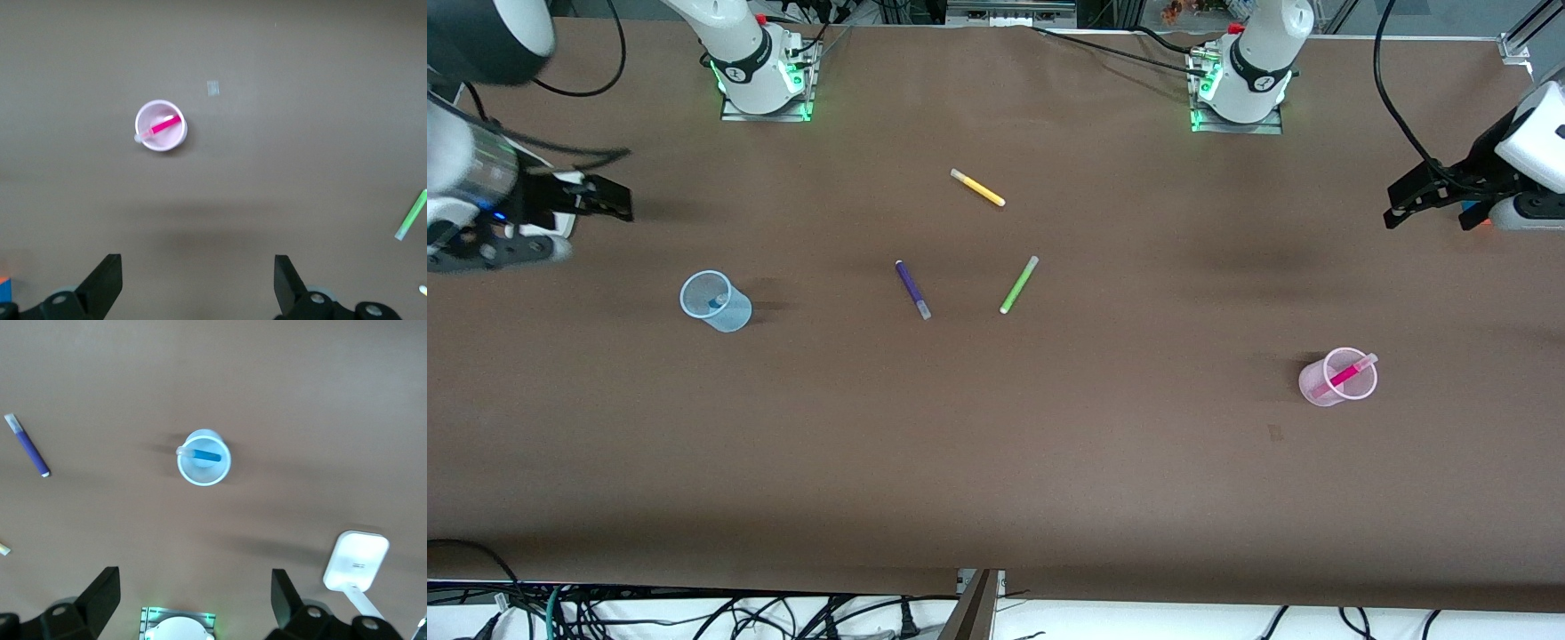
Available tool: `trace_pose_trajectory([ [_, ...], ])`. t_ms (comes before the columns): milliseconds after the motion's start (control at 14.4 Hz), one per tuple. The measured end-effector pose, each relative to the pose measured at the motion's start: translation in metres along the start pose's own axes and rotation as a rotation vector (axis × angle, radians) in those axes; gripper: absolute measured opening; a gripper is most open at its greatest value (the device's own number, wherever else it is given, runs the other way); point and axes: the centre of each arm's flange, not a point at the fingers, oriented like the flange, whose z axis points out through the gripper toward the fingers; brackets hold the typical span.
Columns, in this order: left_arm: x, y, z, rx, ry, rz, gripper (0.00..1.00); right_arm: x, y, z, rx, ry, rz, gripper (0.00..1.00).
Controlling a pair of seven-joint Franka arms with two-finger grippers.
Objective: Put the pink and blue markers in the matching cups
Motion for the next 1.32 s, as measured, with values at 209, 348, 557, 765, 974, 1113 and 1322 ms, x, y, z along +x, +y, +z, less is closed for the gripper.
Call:
trace_pose_trajectory([
  [209,-0.004,0.002,0.002,0.001,-0.035,0.000,1.00,-0.026,0.016,-0.032,0.002,0.064,0.031,1.00],
  [348,-0.004,0.002,0.002,0.001,-0.038,-0.001,1.00,-0.033,0.016,-0.035,0.005,0.050,0.050,1.00],
  [557,-0.004,0.003,0.003,0.001,-0.040,0.000,1.00,-0.035,0.011,-0.030,0.030,0.014,0.143,1.00],
  [765,-0.004,0.005,0.004,0.002,-0.042,0.004,1.00,-0.033,0.015,-0.027,0.036,0.006,0.170,1.00],
  [974,-0.004,0.005,0.005,0.002,-0.046,0.004,1.00,-0.034,0.022,-0.026,0.040,0.004,0.184,1.00],
  [1113,-0.004,0.005,0.005,0.002,-0.047,0.004,1.00,-0.034,0.022,-0.026,0.040,0.004,0.185,1.00],
  [1322,-0.004,0.005,0.005,0.002,-0.050,0.004,1.00,-0.034,0.022,-0.026,0.041,0.004,0.184,1.00],
])
